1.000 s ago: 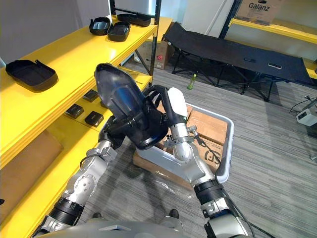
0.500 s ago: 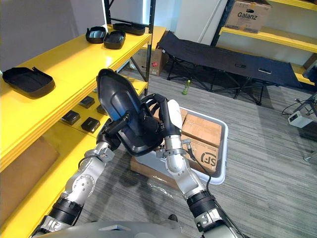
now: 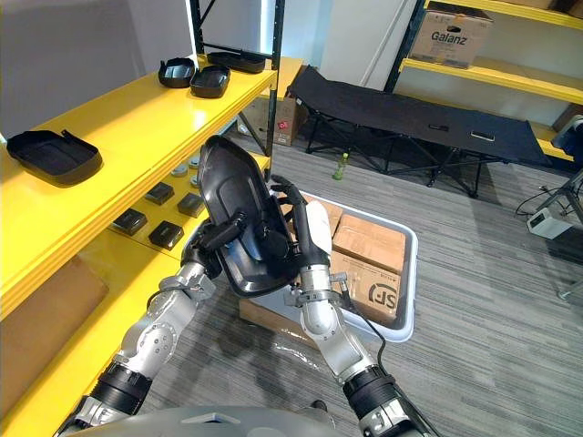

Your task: Walk over and take three plastic housings, then place them on the shelf

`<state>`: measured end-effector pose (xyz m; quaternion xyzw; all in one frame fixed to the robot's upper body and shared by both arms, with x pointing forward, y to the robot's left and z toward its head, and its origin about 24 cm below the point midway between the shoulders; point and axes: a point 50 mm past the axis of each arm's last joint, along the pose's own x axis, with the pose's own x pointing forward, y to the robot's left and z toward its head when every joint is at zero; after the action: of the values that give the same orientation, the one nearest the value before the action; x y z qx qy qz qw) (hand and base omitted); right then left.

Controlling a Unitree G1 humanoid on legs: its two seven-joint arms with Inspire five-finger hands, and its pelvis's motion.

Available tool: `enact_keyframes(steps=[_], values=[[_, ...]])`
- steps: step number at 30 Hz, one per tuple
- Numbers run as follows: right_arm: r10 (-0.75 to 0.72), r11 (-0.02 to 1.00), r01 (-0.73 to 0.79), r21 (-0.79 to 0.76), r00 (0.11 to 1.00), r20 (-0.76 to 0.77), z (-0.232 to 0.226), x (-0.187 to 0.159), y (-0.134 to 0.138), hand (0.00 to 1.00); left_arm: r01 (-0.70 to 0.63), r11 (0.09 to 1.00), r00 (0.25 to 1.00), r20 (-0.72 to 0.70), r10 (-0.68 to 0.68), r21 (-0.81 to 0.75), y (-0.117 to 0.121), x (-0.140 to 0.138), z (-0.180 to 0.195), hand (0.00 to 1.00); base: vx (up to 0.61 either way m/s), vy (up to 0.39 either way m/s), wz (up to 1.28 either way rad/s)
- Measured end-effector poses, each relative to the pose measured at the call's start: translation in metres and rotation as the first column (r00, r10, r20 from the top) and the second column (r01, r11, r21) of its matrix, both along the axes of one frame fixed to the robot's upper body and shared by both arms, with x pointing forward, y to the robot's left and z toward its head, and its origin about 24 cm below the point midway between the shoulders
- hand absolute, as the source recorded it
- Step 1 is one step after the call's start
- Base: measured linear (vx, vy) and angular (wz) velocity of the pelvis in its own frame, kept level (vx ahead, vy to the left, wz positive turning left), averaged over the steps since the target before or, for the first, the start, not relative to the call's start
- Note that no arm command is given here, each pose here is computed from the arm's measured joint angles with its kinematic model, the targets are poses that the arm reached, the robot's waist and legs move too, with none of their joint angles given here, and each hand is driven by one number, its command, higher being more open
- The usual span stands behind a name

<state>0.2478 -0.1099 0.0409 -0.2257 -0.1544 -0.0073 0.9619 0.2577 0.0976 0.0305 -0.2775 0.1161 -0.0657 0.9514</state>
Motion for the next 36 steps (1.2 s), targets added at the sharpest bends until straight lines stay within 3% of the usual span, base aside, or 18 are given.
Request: enact_keyframes(steps=[2,6,8,11,13,17,19,21,25,28,36], values=[[-0.022,0.997,0.021,0.077,1.0,0.003,0.005,-0.004,0.002,1.0,-0.023,1.0,0.999,0.034,0.022,0.012,0.001,-0.003,0.008,0.0,0.0,0.0,0.0],[-0.058,0.976,0.055,0.213,0.998,0.007,0.014,-0.011,-0.001,1.0,-0.202,0.972,0.972,0.149,0.184,0.118,0.014,-0.011,0.026,0.0,0.0,0.0,0.0],[-0.089,0.964,0.1,0.247,0.994,-0.056,0.007,-0.015,-0.013,1.0,-0.412,0.894,0.9,0.234,0.368,0.178,0.042,-0.009,0.035,0.0,0.0,0.0,0.0],[-0.027,0.936,0.071,0.345,0.991,-0.13,0.004,-0.018,-0.005,1.0,-0.514,0.823,0.839,0.342,0.424,0.241,0.052,-0.013,0.043,0.0,0.0,0.0,0.0],[-0.042,0.898,0.114,0.424,0.984,-0.174,0.002,-0.02,-0.012,1.0,-0.656,0.71,0.733,0.44,0.519,0.255,0.071,-0.023,0.056,0.0,0.0,0.0,0.0],[-0.213,0.837,0.296,0.46,0.951,-0.224,-0.001,-0.029,-0.052,1.0,-0.899,0.411,0.412,0.621,0.667,0.154,0.118,-0.046,0.092,0.0,0.04,0.03,-0.02],[-0.266,0.809,0.357,0.468,0.931,-0.249,-0.002,-0.029,-0.064,1.0,-0.919,0.376,0.357,0.663,0.658,0.121,0.123,-0.054,0.101,0.0,0.02,0.026,-0.08],[-0.281,0.777,0.385,0.499,0.92,-0.272,-0.002,-0.032,-0.07,1.0,-0.916,0.382,0.359,0.682,0.637,0.125,0.12,-0.058,0.102,0.0,0.01,0.026,-0.08],[-0.249,0.759,0.366,0.538,0.927,-0.279,-0.001,-0.043,-0.072,1.0,-0.879,0.433,0.447,0.659,0.605,0.199,0.115,-0.063,0.089,0.0,0.0,0.015,-0.07],[-0.226,0.744,0.376,0.552,0.92,-0.321,-0.01,-0.052,-0.078,1.0,-0.83,0.521,0.522,0.605,0.601,0.199,0.113,-0.071,0.076,0.0,0.0,0.004,-0.01],[-0.054,0.797,0.247,0.552,0.938,-0.341,-0.024,-0.042,-0.058,1.0,-0.852,0.509,0.461,0.635,0.62,0.122,0.124,-0.089,0.076,0.0,0.01,0.01,0.08]])
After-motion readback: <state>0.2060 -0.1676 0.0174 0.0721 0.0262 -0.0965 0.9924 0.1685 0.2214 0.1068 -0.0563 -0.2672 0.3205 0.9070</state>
